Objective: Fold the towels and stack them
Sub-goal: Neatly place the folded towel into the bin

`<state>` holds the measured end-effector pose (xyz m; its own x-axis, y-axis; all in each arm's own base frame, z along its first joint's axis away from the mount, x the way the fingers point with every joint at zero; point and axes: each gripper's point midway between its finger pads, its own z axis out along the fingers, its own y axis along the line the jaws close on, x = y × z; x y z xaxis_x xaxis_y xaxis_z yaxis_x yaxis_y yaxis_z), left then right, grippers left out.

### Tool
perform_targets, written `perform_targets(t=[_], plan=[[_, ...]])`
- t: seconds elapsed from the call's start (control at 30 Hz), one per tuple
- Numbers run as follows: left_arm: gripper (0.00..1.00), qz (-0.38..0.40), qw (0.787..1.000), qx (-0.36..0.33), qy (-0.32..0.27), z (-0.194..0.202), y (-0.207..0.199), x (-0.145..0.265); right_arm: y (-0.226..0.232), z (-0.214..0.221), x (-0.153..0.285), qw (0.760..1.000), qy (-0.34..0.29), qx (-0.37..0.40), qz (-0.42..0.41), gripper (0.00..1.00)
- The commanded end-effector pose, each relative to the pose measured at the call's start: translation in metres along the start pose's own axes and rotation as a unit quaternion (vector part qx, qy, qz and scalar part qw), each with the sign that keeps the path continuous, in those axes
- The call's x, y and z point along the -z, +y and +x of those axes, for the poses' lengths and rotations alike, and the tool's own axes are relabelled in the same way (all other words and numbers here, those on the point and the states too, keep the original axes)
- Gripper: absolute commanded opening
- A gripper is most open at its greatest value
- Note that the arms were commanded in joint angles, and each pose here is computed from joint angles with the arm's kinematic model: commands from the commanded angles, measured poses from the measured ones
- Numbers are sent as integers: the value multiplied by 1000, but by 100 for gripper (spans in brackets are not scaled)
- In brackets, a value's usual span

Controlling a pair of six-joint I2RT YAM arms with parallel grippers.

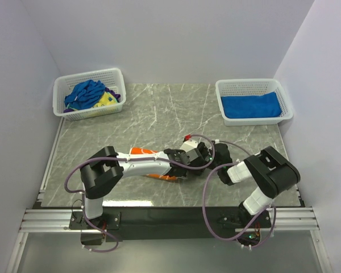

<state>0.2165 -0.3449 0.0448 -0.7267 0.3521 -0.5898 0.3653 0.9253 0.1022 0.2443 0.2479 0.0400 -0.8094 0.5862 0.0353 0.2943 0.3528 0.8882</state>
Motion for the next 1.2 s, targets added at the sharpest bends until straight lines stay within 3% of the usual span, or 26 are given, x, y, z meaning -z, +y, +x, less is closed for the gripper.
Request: perform_targets(t=[0.0, 0.23, 0.63, 0.77, 0.97, 1.0, 1.07, 1.1, 1.17], plan=[[1, 41, 999, 16, -29, -19, -19, 14, -15, 18, -11, 999, 23, -15, 28, 80], [1, 29, 999, 28, -35, -21, -9, 15, -20, 25, -10, 998, 32, -56, 1, 78], [1, 38, 997, 59, -41, -28, -15, 18, -11, 22, -26, 999, 26, -42, -4, 71], [1, 37, 996, 66, -42, -31, -17, 17, -5, 21, -32, 999, 23, -38, -13, 59], [2, 40, 997, 66, -28, -26, -22, 12, -1, 18, -33, 1000, 16, -21, -13, 28], [7, 42, 996, 68, -28, -27, -23, 12, 0, 18, -33, 1000, 16, -13, -11, 18], [18, 45, 996, 67, -28, -27, -24, 14, 3, 15, -34, 1000, 14, -4, -11, 6], [34, 47, 996, 68, -29, -29, -23, 16, 2, 15, -33, 1000, 14, 5, -5, 3], [47, 51, 996, 70, -31, -31, -24, 18, 7, 7, -34, 1000, 9, 15, -6, 0]])
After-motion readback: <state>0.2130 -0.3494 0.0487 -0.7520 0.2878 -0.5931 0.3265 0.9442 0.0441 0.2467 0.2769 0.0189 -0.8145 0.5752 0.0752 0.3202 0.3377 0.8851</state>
